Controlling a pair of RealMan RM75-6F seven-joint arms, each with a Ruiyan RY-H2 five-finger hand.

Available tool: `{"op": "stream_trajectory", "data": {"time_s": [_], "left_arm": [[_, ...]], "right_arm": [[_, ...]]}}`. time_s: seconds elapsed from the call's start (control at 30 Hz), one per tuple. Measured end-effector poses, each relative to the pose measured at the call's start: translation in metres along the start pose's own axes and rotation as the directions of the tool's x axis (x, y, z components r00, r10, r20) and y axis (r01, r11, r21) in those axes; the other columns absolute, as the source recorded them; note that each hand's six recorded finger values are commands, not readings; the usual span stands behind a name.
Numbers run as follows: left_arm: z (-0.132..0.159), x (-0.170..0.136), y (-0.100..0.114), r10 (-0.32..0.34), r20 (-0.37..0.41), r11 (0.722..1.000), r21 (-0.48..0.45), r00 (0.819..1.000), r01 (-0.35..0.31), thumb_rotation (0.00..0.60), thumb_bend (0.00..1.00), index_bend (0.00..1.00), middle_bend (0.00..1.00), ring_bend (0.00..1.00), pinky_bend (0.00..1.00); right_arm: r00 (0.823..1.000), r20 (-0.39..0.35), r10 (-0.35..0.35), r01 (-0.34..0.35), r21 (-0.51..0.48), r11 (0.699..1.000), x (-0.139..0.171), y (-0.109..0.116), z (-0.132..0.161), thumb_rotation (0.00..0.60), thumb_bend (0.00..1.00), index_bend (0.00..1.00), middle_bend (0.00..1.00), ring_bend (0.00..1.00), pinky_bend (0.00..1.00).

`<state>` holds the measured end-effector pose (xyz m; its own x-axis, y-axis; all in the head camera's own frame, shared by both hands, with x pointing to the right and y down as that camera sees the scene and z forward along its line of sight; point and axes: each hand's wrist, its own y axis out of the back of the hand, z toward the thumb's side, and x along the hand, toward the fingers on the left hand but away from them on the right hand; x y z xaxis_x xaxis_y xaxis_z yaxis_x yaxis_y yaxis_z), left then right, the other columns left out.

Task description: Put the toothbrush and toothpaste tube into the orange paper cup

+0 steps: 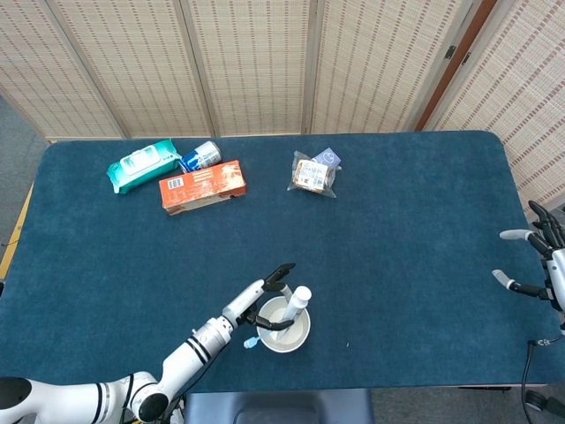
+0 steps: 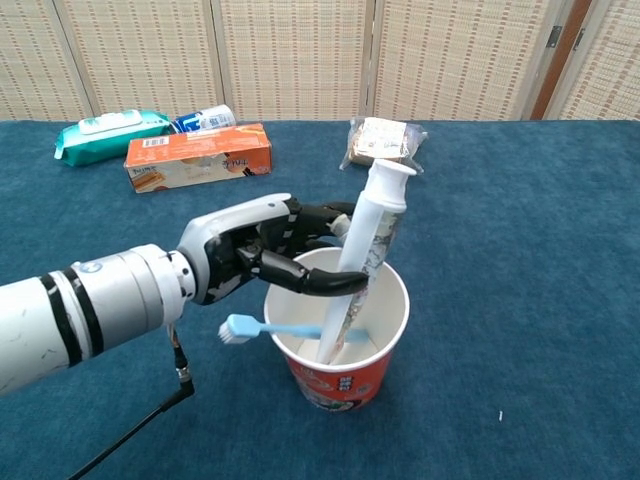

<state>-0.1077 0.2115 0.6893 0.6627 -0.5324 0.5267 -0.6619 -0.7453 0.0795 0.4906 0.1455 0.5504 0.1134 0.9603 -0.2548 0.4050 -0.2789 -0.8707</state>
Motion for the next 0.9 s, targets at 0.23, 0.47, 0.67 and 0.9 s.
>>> {"op": "stream_trajectory", "data": {"time_s": [0.23, 0.47, 0.67, 0.9], "left_arm": [[-0.0029, 0.0002, 0.0001, -0.003, -0.006, 1.000, -0.003, 1.000, 0.003, 0.600, 0.27, 0.51, 0.00, 0.00, 0.00], [-0.0014, 0.0016, -0.0018, -0.011, -0.002, 1.000, 0.000, 1.000, 0.011, 0.600, 0.27, 0.42, 0.00, 0.00, 0.00], [-0.0007, 0.0022, -0.0011, -0.010, -0.004, 1.000, 0.004, 1.000, 0.010, 0.600, 0.27, 0.33, 0.00, 0.00, 0.00], [0.0003, 0.0023, 0.0001, -0.009, -0.004, 1.000, 0.005, 1.000, 0.009, 0.600, 0.27, 0.29, 0.00, 0.00, 0.00]], "right_arm": [[1.000, 0.001, 0.000, 0.000, -0.002, 1.000, -0.0002, -0.0002, -0.0005, 0.600, 0.09, 0.38, 0.01, 0.00, 0.20], [1.000, -0.001, 0.001, -0.001, -0.004, 1.000, -0.0004, -0.0005, -0.0007, 0.600, 0.09, 0.38, 0.01, 0.00, 0.20], [1.000, -0.001, 0.001, -0.001, -0.006, 1.000, -0.0006, -0.0006, -0.0013, 0.600, 0.09, 0.38, 0.01, 0.00, 0.20], [1.000, -0.003, 0.003, -0.003, -0.008, 1.000, -0.0016, -0.0015, -0.0014, 0.600, 0.09, 0.38, 0.01, 0.00, 0.20]]}}
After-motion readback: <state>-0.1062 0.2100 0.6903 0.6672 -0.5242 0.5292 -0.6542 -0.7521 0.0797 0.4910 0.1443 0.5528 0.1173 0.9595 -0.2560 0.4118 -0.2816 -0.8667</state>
